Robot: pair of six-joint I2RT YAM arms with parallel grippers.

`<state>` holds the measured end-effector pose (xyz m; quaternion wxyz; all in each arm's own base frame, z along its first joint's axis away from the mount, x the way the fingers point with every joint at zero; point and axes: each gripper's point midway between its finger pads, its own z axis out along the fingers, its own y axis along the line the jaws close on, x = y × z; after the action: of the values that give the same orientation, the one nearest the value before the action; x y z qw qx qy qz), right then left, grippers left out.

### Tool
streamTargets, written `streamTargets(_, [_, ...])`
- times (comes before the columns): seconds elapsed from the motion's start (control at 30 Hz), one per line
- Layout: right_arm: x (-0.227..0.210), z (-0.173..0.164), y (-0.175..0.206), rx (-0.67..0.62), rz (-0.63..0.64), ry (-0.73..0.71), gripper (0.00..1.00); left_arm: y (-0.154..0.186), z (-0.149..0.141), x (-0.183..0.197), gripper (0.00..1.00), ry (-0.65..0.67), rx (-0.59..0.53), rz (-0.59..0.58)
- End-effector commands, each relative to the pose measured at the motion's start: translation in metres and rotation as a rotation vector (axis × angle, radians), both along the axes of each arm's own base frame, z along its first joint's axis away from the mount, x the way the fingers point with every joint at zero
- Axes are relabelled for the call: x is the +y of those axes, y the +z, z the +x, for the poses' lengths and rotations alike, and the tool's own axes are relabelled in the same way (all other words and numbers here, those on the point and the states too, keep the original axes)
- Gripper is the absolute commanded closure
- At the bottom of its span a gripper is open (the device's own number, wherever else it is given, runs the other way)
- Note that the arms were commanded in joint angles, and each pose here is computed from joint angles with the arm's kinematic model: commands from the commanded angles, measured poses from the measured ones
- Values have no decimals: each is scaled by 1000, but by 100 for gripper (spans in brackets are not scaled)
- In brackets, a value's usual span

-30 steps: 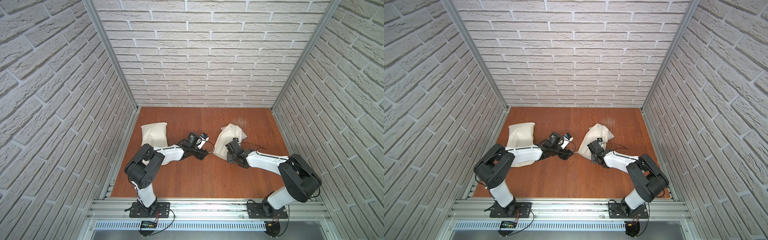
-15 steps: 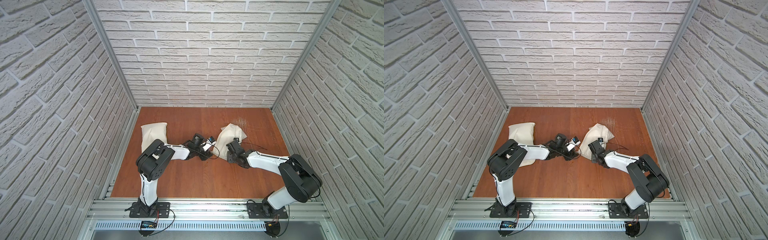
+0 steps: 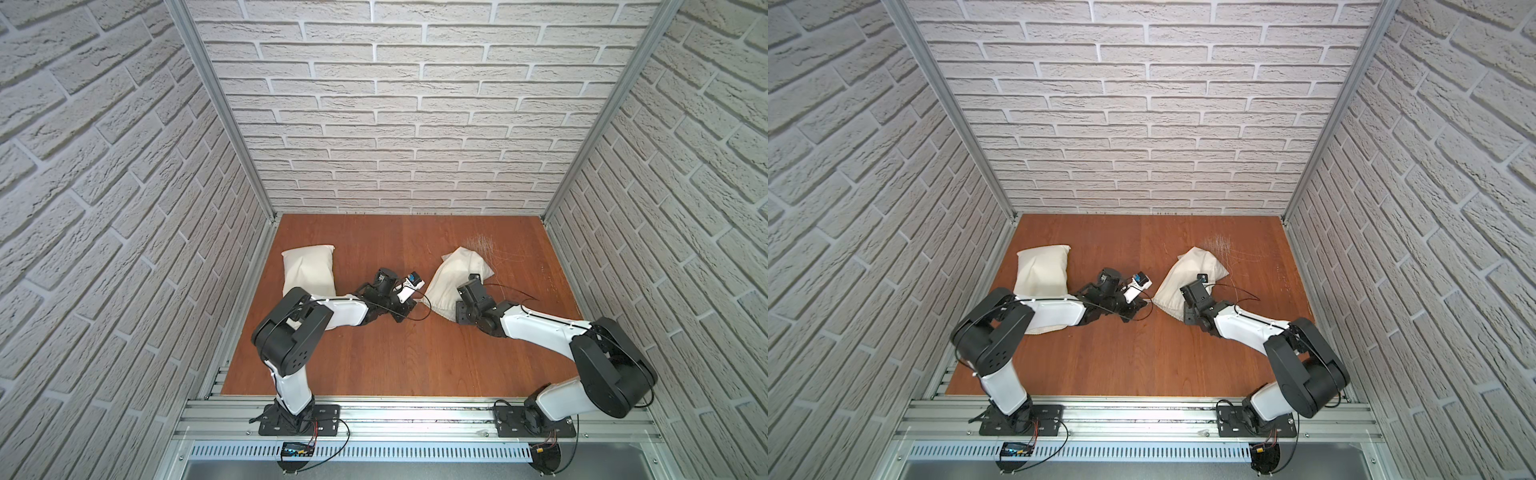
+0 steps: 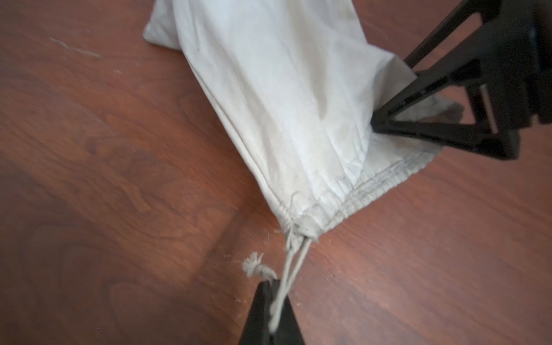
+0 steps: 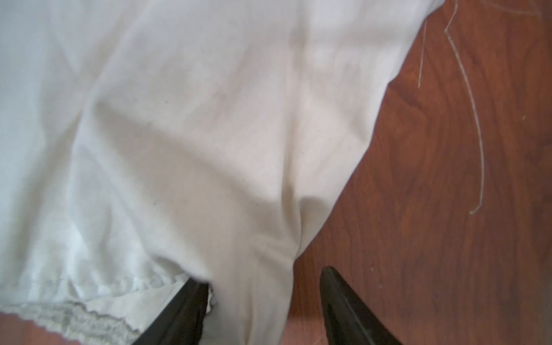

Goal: Close the soil bag
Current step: Frap the soil bag at the center of the board.

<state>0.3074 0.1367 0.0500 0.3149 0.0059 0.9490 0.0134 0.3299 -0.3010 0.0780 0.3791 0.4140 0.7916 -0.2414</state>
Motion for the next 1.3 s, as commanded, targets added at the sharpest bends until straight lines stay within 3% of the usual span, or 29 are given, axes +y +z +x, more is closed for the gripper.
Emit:
streamTargets(0.0, [17,7,39,-138,19,121,34,48,3,4,100,51,-65,-47])
streamTargets(0.33, [100,-12,150,-494,101,535,31,110,-8,-3,100,73,-105,-44])
streamTargets(0.43, [122,-14,162,-537,92,620,33,122,-11,-3,100,72,-117,-56])
streamTargets(0.73, [152,3,160,-532,71,670,43,134,-18,-5,100,63,-118,-86])
streamTargets(0.8, [150,10,158,-530,33,649,48,136,-20,-5,100,59,-121,-91])
streamTargets(0.9, [133,25,145,-497,-79,559,66,147,-21,1,100,88,-128,-105])
streamTargets(1.0, [85,38,127,-428,-195,376,77,172,-20,16,100,167,-137,-167])
streamTargets(1.17, [-17,35,91,-291,-305,48,80,221,-4,69,100,376,-123,-340])
streamTargets(1.27, [-53,26,90,-269,-314,-67,80,237,0,88,100,432,-122,-382])
